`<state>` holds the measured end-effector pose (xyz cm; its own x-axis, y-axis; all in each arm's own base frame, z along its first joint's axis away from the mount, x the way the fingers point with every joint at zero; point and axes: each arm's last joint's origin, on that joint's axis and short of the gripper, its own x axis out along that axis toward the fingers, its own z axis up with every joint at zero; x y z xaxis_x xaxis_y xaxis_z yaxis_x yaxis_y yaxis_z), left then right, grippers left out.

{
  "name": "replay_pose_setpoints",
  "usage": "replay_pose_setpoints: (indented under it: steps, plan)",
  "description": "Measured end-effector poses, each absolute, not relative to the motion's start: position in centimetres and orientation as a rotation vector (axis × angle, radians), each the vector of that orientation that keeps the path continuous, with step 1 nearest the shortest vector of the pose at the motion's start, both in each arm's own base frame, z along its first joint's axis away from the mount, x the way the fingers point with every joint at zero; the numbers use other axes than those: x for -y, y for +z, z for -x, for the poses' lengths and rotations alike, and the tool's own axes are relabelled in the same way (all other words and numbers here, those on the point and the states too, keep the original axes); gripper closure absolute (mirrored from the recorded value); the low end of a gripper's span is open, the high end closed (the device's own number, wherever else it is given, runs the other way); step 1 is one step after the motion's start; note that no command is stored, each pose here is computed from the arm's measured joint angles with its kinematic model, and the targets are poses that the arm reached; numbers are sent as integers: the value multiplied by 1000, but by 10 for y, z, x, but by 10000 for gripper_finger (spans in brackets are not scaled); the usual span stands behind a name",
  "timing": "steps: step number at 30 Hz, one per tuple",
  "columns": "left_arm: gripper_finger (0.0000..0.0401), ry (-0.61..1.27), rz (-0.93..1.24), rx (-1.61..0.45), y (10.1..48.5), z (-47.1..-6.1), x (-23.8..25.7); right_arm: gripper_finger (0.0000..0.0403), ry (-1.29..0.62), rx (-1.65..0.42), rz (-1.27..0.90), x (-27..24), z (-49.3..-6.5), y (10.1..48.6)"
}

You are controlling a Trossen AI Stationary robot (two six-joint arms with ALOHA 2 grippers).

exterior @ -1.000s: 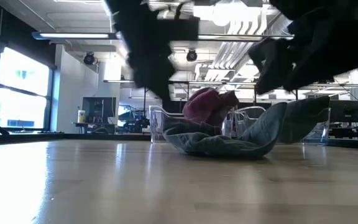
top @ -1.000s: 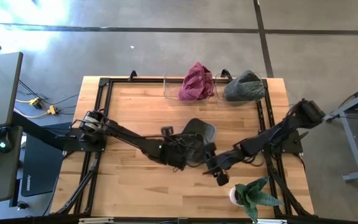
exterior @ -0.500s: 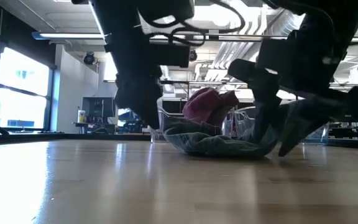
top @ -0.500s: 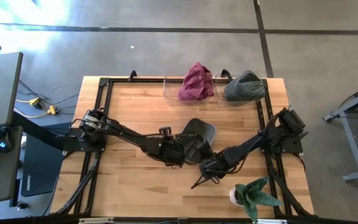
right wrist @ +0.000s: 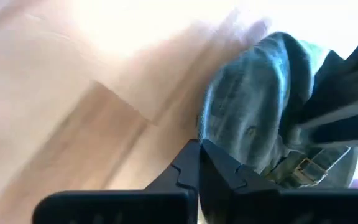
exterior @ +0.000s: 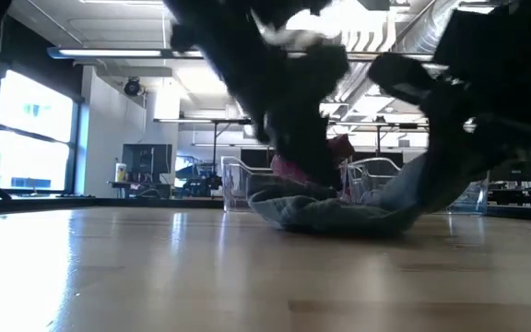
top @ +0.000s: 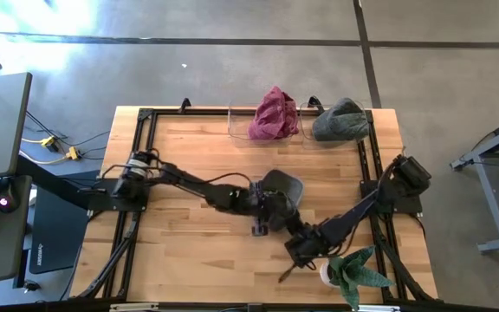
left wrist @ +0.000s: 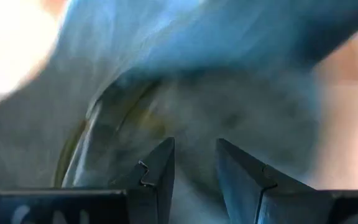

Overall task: Pick & Place hat
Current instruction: Put the black cap into the right transparent bin

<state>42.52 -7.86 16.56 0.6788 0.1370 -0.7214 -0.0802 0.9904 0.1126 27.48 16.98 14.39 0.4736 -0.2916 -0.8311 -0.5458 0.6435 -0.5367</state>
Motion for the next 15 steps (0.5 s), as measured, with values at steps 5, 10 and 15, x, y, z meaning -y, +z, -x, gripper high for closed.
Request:
replay_pose_setpoints:
  steps: [5, 10, 15]
  plan:
    - [291, 214, -20, -986, 151, -417, 56, 395, 159, -1077, 946, -179, -263, 152]
    - [291, 322, -42, -1064, 151, -406, 54, 397, 140, -1096, 858, -174, -256, 167]
    - [291, 261, -88, -1034, 170, -398, 73, 398, 145, -1096, 811, -173, -251, 174]
